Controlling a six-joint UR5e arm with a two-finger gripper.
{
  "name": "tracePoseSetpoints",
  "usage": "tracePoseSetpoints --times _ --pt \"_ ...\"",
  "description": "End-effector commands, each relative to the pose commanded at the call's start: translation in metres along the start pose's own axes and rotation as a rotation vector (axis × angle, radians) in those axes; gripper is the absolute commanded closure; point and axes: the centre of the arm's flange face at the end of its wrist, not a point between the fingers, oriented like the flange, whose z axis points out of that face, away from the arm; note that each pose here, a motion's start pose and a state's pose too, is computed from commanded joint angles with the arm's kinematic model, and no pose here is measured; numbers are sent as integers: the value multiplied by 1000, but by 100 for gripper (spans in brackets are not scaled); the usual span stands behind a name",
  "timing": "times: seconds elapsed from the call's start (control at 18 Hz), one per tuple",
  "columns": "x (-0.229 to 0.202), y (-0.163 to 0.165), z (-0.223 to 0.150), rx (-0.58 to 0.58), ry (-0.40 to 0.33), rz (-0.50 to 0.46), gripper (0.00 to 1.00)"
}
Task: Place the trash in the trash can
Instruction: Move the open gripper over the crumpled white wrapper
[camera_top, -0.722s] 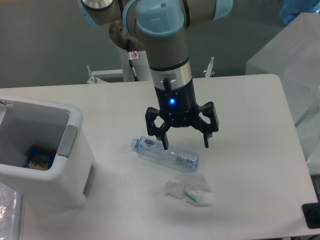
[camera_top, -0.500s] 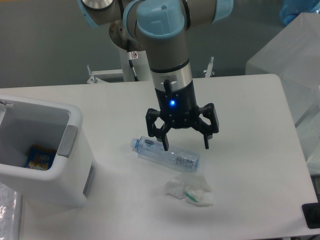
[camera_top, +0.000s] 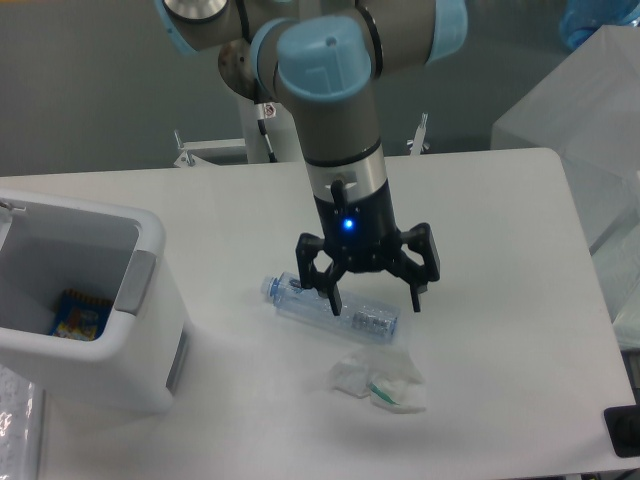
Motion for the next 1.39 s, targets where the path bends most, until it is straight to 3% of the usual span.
tracePoseSetpoints --times 0.33,0.72,1.0,1.17,1.39 --pt "1 9 27 -25 3 20 0" --pt "-15 46 85 -122 63 389 0" --pt "-19 91 120 -195 142 676 0" --pt "-22 101 136 -304 101 731 0" --pt "-18 103 163 -324 122 746 0"
